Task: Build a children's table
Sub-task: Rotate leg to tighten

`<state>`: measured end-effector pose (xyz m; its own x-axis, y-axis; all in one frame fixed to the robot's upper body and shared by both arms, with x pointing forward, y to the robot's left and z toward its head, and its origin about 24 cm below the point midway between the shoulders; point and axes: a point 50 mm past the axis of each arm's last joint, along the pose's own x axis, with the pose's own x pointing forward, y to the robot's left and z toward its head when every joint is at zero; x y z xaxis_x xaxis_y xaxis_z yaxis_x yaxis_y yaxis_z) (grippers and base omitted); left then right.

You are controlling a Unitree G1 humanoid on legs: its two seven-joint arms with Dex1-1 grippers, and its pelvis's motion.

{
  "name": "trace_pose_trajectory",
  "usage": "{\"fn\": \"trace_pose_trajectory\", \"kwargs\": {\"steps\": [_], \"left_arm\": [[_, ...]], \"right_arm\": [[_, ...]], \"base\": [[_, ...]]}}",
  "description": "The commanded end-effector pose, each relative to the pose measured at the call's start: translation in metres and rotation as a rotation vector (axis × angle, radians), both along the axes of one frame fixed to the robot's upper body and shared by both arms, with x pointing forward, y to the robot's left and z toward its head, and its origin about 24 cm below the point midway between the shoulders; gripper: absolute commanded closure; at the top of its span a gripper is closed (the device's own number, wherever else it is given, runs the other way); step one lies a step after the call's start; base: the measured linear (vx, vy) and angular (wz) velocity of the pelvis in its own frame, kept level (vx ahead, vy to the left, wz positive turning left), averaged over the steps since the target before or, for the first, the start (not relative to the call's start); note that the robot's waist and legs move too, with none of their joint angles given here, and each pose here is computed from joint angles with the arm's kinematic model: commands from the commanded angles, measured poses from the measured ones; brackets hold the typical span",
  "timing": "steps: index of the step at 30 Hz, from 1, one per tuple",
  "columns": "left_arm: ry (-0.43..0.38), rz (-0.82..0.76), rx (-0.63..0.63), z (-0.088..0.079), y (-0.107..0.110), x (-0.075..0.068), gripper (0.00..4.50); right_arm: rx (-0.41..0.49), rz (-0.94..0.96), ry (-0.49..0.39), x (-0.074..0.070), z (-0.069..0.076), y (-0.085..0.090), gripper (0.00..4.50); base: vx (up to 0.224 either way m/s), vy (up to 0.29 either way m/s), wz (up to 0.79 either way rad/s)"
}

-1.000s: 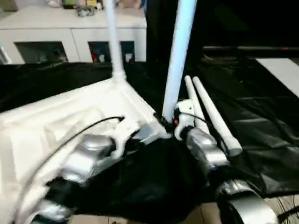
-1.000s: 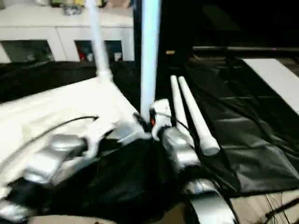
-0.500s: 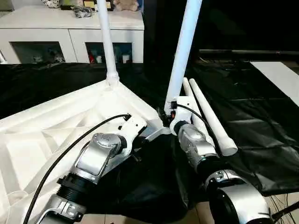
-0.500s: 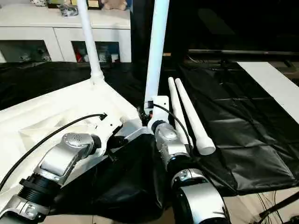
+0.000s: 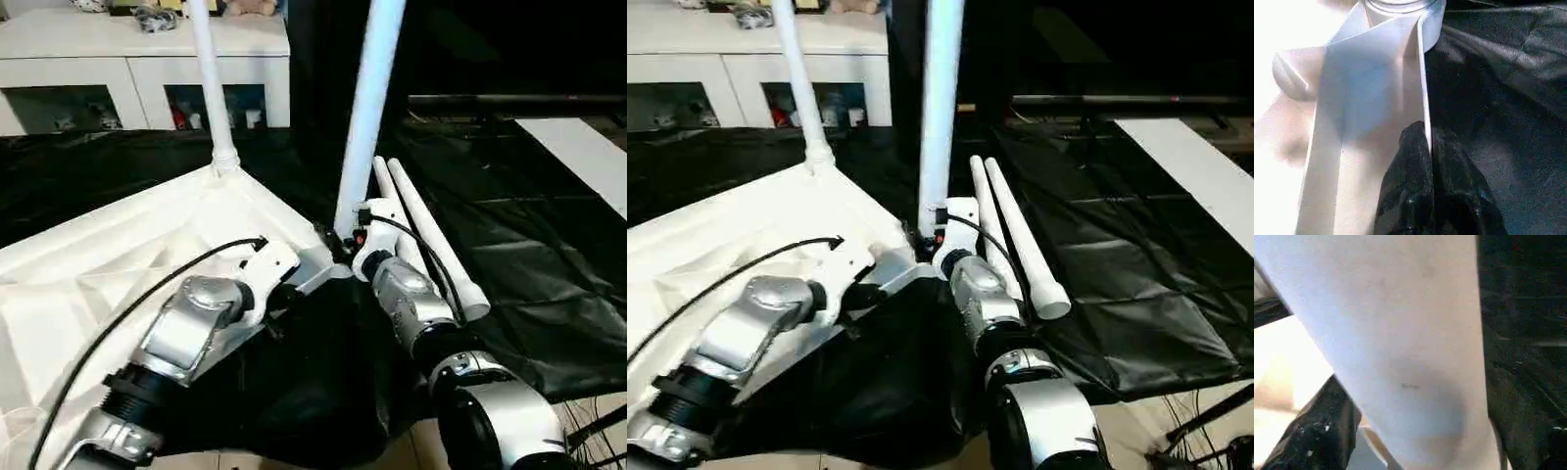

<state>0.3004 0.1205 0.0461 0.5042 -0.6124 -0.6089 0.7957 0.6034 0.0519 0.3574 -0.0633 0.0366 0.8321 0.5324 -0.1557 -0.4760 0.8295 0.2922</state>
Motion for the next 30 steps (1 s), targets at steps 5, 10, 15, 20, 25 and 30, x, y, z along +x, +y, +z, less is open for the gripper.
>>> {"fn": "trace_pose_trajectory", "kwargs": {"steps": [5,10,15,20,25,30], "left_arm": [[-0.048,-0.146,-0.029,0.008,-0.008,-0.004,4.50],[-0.073,-0.277,-0.094,0.016,0.010,-0.013,4.50],[-0.067,-0.332,-0.110,0.019,0.030,-0.021,4.50],[-0.088,-0.334,-0.102,0.024,0.048,-0.021,4.50],[-0.126,-0.319,-0.106,0.029,0.056,-0.016,4.22],[-0.145,-0.341,-0.159,0.032,0.044,-0.013,3.65]], "right_arm": [[-0.030,0.237,-0.009,-0.011,-0.003,0.010,0.21],[-0.155,0.408,-0.074,-0.017,0.000,-0.017,0.04],[-0.212,0.590,-0.095,-0.031,0.001,-0.034,0.04],[-0.213,0.687,-0.106,-0.041,0.004,-0.043,0.04],[-0.208,0.718,-0.108,-0.047,0.006,-0.044,0.01],[-0.206,0.720,-0.102,-0.051,0.007,-0.044,0.00]], "base": [[0.000,0.000,0.00],[0.049,-0.010,0.01],[0.025,0.000,0.00],[0.000,0.000,0.00],[0.000,0.000,0.00],[0.000,0.000,0.00]]}}
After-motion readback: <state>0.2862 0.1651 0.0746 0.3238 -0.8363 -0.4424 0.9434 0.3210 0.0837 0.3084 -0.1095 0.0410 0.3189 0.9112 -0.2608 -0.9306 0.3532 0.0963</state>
